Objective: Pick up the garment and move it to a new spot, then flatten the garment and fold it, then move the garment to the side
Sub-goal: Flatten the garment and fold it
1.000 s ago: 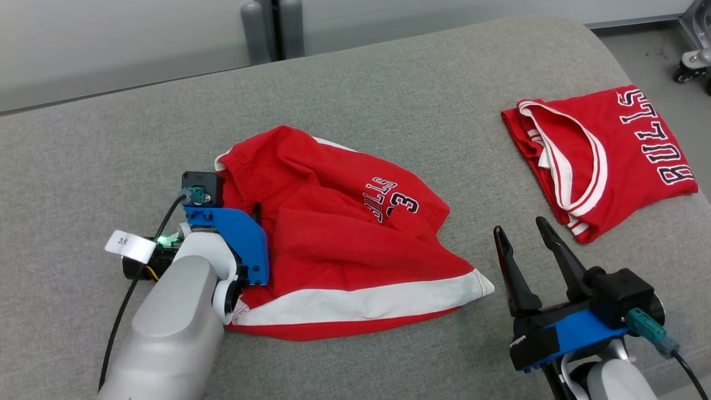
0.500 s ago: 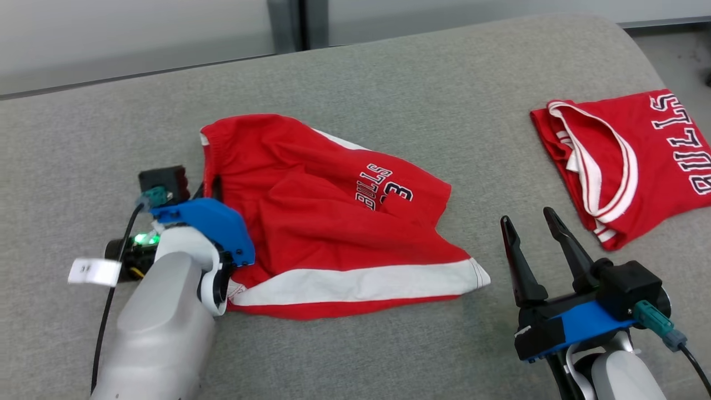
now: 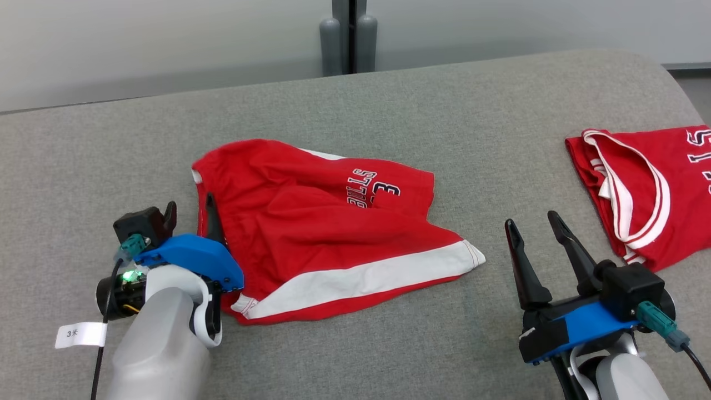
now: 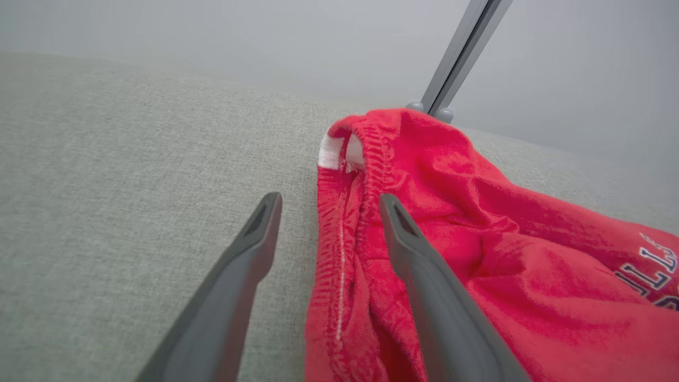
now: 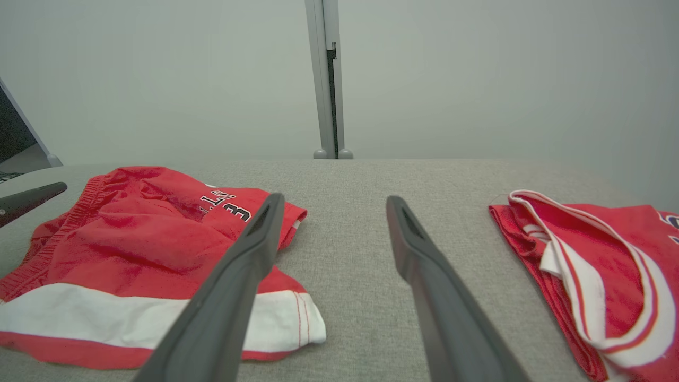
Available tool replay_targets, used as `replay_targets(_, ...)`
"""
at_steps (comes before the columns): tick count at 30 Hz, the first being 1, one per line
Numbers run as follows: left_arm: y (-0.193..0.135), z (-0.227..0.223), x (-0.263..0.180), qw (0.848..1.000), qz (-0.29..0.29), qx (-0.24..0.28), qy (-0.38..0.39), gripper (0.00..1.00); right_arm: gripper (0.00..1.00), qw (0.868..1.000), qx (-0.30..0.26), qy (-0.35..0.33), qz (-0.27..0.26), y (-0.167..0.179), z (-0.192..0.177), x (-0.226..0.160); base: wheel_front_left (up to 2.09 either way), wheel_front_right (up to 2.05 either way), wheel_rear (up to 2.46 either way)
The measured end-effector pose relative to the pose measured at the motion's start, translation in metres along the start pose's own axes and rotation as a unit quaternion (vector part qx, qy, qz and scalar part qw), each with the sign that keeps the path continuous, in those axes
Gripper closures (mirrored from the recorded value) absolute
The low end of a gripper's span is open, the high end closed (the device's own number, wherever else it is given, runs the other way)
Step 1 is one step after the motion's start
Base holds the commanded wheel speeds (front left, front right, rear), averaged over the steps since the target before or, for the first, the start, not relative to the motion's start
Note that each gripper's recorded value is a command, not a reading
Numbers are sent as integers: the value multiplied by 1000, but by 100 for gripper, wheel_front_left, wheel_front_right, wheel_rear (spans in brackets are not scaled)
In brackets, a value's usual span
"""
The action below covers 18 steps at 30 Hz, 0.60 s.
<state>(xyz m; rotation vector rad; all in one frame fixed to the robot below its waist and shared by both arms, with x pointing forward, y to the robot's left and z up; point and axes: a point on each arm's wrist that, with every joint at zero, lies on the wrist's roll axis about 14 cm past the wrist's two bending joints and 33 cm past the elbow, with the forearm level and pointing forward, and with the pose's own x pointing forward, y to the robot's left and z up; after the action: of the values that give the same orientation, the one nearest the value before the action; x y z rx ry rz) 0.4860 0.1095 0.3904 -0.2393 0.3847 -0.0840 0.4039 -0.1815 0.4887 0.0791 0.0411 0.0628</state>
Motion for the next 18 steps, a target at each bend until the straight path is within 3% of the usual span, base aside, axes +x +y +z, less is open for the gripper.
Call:
replay_targets(12, -1, 65, -69, 988, -41, 23, -150, 0, 0, 1000, -1, -18, 3, 5, 16, -18, 0, 0, 0)
replay_targets(18, 7, 70, -108, 981, -44, 38, -187, 0, 0, 1000, -4, -25, 15, 13, 21, -22, 0, 0, 0)
